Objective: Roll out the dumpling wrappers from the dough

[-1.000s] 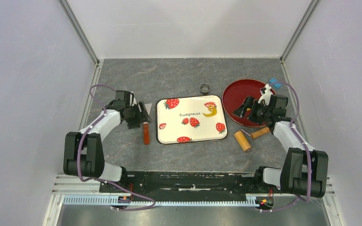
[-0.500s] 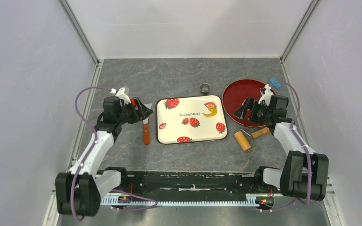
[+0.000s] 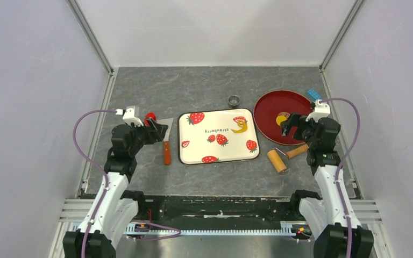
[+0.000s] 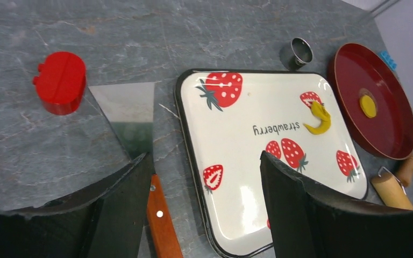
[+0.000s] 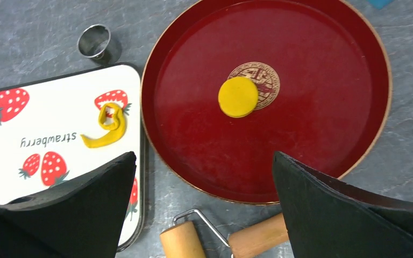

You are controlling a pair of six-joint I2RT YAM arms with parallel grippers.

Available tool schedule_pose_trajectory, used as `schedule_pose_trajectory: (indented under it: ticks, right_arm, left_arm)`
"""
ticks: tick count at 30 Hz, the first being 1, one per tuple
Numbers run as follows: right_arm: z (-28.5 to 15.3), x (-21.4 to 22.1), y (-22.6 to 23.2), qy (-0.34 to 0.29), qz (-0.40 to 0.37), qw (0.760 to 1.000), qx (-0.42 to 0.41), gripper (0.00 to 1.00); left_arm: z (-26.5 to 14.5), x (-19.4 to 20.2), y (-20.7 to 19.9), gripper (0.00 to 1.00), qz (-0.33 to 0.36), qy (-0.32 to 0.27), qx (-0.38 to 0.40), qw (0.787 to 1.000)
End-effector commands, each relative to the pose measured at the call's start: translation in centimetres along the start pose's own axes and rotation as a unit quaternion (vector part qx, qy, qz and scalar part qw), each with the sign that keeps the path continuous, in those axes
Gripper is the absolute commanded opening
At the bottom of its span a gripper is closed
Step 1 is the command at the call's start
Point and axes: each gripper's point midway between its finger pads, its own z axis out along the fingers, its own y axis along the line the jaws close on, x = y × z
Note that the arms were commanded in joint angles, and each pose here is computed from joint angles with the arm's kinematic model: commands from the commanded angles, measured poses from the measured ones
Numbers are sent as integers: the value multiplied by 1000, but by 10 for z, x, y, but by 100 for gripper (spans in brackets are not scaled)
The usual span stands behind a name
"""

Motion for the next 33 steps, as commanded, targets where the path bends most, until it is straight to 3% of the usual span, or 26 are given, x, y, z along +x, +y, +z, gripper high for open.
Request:
schedule_pose_trajectory:
  ticks: [1, 10, 19, 25, 29, 33]
  right_arm:
    - [-4, -15, -17, -73, -29, 996, 43, 98]
    - [6, 21, -27, -89, -35, 994, 48, 98]
    - [7, 58, -51, -141, -69, 984, 88, 98]
    - [-1, 81, -70, -154, -82, 976, 132, 98]
    - [-4, 77, -69, -181, -76, 972, 133, 98]
    - [4, 72, -68, -181, -61, 974, 126, 98]
  left_arm:
    - [-2, -16, 21, 77, 51, -36, -54, 997]
    - [2, -10, 51, 79, 107, -44, -109, 987]
    - [14, -14, 77, 79, 139, -135, -138, 971]
    - [25, 8, 102, 80, 149, -91, -179, 968]
    - [35, 4, 99, 80, 169, -111, -161, 966]
    - [53, 5, 93, 80, 191, -86, -132, 969]
